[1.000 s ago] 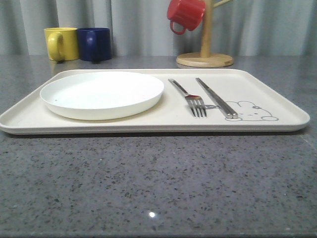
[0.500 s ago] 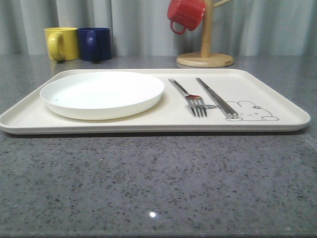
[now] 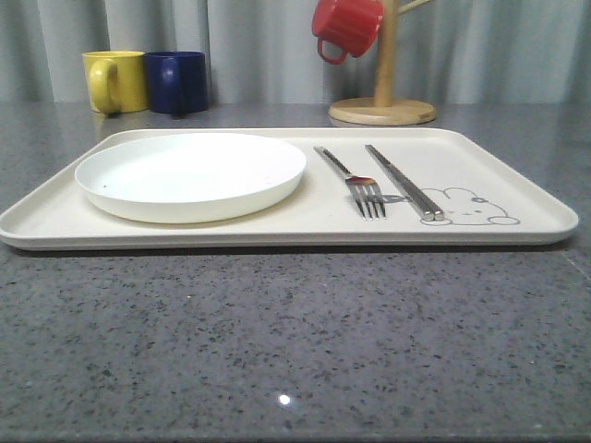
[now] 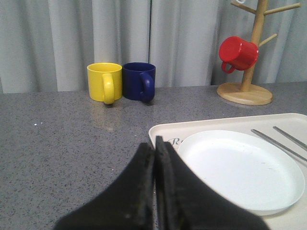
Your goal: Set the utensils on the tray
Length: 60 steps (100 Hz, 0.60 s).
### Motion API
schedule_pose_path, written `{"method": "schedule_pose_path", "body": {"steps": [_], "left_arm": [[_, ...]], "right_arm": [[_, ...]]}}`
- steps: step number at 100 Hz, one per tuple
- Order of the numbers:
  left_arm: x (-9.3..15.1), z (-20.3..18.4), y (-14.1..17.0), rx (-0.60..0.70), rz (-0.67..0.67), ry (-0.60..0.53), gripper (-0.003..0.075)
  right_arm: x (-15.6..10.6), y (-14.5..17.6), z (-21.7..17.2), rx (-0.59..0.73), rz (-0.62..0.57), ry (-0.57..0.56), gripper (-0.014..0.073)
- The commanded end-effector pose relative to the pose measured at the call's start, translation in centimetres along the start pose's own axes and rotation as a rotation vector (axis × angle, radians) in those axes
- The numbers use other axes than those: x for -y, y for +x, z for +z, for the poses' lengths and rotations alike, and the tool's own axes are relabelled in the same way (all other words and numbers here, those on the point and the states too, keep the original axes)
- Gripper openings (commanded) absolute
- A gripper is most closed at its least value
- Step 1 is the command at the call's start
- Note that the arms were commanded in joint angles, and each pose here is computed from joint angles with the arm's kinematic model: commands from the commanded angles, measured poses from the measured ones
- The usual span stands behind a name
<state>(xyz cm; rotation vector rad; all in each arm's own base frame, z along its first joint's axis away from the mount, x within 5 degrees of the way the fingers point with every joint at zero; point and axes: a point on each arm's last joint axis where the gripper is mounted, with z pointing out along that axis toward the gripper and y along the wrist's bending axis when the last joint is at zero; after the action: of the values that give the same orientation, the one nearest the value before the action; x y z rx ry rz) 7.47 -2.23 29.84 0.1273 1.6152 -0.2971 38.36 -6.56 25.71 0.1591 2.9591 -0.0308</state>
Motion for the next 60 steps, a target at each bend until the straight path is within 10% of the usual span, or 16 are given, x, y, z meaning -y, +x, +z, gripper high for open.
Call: {"method": "schedule_pose_path", "body": {"steps": [1, 45, 60], "left_arm": [[-0.1, -0.1, -1.4, 0.084, -0.007, -0.016, -0.0019], [-0.1, -0.1, -1.4, 0.084, -0.007, -0.016, -0.0019], [-0.1, -0.1, -1.4, 0.084, -0.007, -0.016, -0.0019]], "right_arm": [[0.5, -0.1, -2.8, 0.085, -0.003, 0.018, 0.0310], [0.8, -0.2, -1.6, 0.041, 0.003, 0.012, 0.0304], [0.8, -0.1, -1.5, 0.027, 0.003, 0.011, 0.0141]]}}
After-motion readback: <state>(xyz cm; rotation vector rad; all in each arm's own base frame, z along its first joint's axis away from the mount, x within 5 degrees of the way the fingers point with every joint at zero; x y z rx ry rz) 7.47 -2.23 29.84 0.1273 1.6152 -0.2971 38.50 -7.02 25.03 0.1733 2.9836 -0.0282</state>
